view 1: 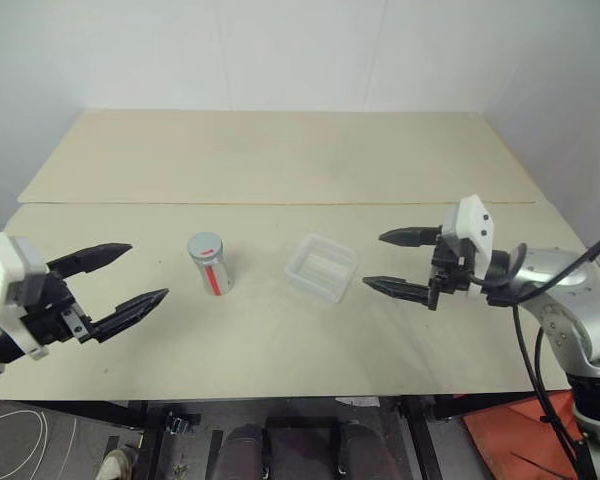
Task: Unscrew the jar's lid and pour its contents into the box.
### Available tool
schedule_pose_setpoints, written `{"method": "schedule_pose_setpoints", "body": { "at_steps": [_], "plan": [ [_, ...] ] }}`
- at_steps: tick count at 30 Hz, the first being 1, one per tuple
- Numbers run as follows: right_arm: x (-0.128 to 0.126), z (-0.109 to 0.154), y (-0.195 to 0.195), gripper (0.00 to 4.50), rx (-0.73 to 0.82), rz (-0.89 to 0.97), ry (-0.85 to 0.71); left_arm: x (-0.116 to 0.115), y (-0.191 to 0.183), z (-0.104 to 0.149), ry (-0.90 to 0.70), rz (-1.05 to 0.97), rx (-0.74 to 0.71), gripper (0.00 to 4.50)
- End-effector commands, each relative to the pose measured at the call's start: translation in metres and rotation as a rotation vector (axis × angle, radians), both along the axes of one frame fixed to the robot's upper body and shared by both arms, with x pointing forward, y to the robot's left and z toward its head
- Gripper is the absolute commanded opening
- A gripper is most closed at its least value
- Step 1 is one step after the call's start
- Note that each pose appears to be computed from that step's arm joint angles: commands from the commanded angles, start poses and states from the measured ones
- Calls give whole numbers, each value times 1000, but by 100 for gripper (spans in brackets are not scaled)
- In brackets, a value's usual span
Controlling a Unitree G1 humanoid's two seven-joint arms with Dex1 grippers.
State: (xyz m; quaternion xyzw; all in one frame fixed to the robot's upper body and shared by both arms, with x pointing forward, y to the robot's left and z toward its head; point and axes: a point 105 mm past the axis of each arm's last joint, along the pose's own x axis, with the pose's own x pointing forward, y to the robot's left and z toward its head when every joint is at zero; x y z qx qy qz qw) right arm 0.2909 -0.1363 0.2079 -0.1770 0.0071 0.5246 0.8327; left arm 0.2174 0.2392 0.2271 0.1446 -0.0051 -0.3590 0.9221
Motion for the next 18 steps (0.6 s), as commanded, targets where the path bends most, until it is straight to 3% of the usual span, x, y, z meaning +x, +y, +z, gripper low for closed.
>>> {"method": "schedule_pose_setpoints", "body": {
  "at_steps": [1, 7, 18],
  "plan": [
    [-3, 12, 1, 450, -1, 23, -69, 0, -6, 7, -33, -22, -4, 448],
    [-2, 19, 4, 450, 10, 39, -87, 6, -20, -7, -33, -8, -57, 448],
    [2, 32, -2, 450, -39, 81, -127, 33, -43, -66, -15, 379, -207, 448]
  ]
}}
